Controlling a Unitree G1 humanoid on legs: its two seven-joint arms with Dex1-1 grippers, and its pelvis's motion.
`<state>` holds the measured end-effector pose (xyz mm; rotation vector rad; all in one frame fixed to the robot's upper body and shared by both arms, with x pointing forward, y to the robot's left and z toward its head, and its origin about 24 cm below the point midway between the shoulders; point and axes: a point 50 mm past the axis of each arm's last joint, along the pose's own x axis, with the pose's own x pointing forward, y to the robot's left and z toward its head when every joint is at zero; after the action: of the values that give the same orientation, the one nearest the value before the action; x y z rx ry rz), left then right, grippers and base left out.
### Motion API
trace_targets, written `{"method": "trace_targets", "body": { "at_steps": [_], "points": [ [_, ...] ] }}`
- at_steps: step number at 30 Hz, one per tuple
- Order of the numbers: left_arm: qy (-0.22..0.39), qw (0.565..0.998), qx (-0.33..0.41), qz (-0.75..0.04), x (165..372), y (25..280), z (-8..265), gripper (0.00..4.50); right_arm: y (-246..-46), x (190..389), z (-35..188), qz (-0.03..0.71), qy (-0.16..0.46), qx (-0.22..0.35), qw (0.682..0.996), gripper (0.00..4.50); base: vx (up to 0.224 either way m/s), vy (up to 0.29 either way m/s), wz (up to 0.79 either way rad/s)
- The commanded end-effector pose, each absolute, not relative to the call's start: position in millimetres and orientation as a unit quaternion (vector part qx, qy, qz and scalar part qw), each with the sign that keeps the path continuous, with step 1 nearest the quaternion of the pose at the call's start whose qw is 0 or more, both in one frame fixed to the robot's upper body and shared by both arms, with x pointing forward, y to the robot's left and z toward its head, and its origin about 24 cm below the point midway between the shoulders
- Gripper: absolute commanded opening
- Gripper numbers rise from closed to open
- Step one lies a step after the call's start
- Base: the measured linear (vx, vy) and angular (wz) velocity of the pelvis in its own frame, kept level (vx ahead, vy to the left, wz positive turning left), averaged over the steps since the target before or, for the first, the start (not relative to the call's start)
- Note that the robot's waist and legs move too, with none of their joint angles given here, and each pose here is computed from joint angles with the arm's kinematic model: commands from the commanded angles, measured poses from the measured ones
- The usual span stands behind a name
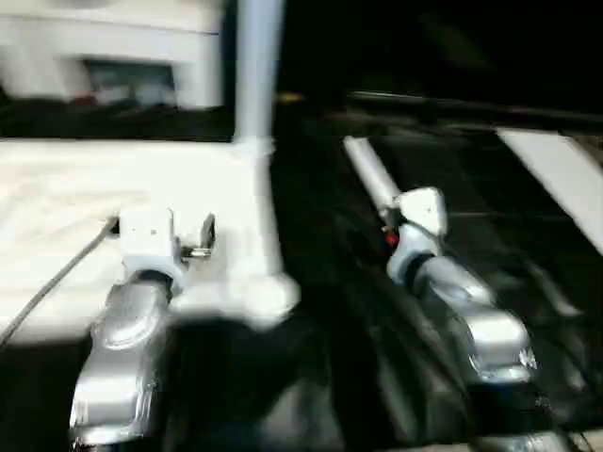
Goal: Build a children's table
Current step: Move to table, then pick table leg
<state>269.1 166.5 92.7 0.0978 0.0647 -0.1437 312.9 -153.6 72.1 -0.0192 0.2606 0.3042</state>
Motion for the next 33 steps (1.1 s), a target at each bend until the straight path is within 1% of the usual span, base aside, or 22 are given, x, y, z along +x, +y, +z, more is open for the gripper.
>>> {"method": "trace_targets", "body": {
  "at_steps": [1,3,5,7,8,9,10,12,14,17,20,22,23,24,26,27,29,31,32,33],
  "points": [
    [0.024,0.993,0.059,-0.102,269,167,98,4.47,-155.1,321.5,82,0.143,0.13,-0.016,0.981,4.5,0.0,0.0,0.0],
    [0.027,0.987,0.071,-0.144,268,165,100,4.47,-161.7,326.8,85,0.137,0.144,-0.026,0.98,4.5,-0.057,-0.014,-0.02],
    [0.046,0.967,0.102,-0.229,264,161,102,4.47,-177.6,338.8,90,0.108,0.172,-0.04,0.978,4.5,0.0,0.0,0.0],
    [0.049,0.963,0.105,-0.245,263,160,102,4.47,-180.1,340.7,91,0.104,0.177,-0.043,0.978,4.5,-0.051,0.013,0.1],
    [0.054,0.955,0.114,-0.267,261,159,104,4.47,-185.1,343.7,90,0.098,0.186,-0.053,0.976,4.5,-0.059,0.001,0.12],
    [0.06,0.945,0.123,-0.296,259,157,106,4.47,-190.3,347.1,89,0.095,0.202,-0.062,0.973,4.5,-0.064,-0.008,0.07],
    [0.062,0.942,0.126,-0.306,259,156,107,4.47,-192.1,348.2,88,0.093,0.209,-0.064,0.971,4.5,-0.064,-0.008,0.07],
    [0.075,0.927,0.135,-0.343,256,153,110,4.47,-199.6,353.2,81,0.079,0.244,-0.09,0.962,4.5,-0.063,-0.015,0.01],
    [0.077,0.921,0.133,-0.357,255,152,111,4.47,-201.8,354.5,79,0.075,0.257,-0.095,0.959,4.5,-0.029,-0.008,-0.01],
    [0.099,0.898,0.119,-0.412,248,147,113,4.47,-209.0,355.0,66,0.063,0.325,-0.105,0.938,4.5,0.0,0.0,0.0],
    [0.118,0.878,0.12,-0.448,241,145,113,4.47,-210.0,353.0,57,0.077,0.37,-0.078,0.922,4.5,0.0,0.0,0.0],
    [0.121,0.875,0.123,-0.452,240,146,113,4.47,-210.1,350.6,52,0.087,0.394,-0.061,0.913,4.5,0.0,0.0,0.0],
    [0.122,0.874,0.123,-0.454,239,145,114,4.49,-212.0,349.5,50,0.086,0.409,-0.055,0.907,4.33,0.0,0.0,0.0],
    [0.122,0.874,0.123,-0.454,239,145,114,4.49,-212.0,349.5,50,0.086,0.41,-0.055,0.906,4.33,0.0,0.0,0.0],
    [0.122,0.873,0.122,-0.456,238,145,114,4.5,-213.9,348.8,47,0.08,0.423,-0.024,0.902,4.13,0.0,0.0,0.0],
    [0.122,0.873,0.122,-0.456,238,145,114,4.5,-213.9,348.8,47,0.08,0.423,-0.024,0.902,4.13,0.0,0.0,0.0],
    [0.124,0.871,0.119,-0.461,237,145,115,4.5,-215.1,348.6,46,0.077,0.431,-0.008,0.899,3.86,0.0,0.0,0.0],
    [0.127,0.868,0.117,-0.466,236,144,116,4.5,-215.6,348.5,45,0.077,0.435,-0.005,0.897,3.79,0.0,0.0,0.0],
    [0.13,0.866,0.116,-0.469,236,144,116,4.5,-215.8,348.7,45,0.079,0.438,-0.002,0.896,3.55,0.0,0.0,0.0],
    [0.131,0.864,0.116,-0.471,236,144,117,4.5,-216.2,348.9,45,0.079,0.44,-0.002,0.895,3.55,0.0,0.0,0.0]
  ]
}}
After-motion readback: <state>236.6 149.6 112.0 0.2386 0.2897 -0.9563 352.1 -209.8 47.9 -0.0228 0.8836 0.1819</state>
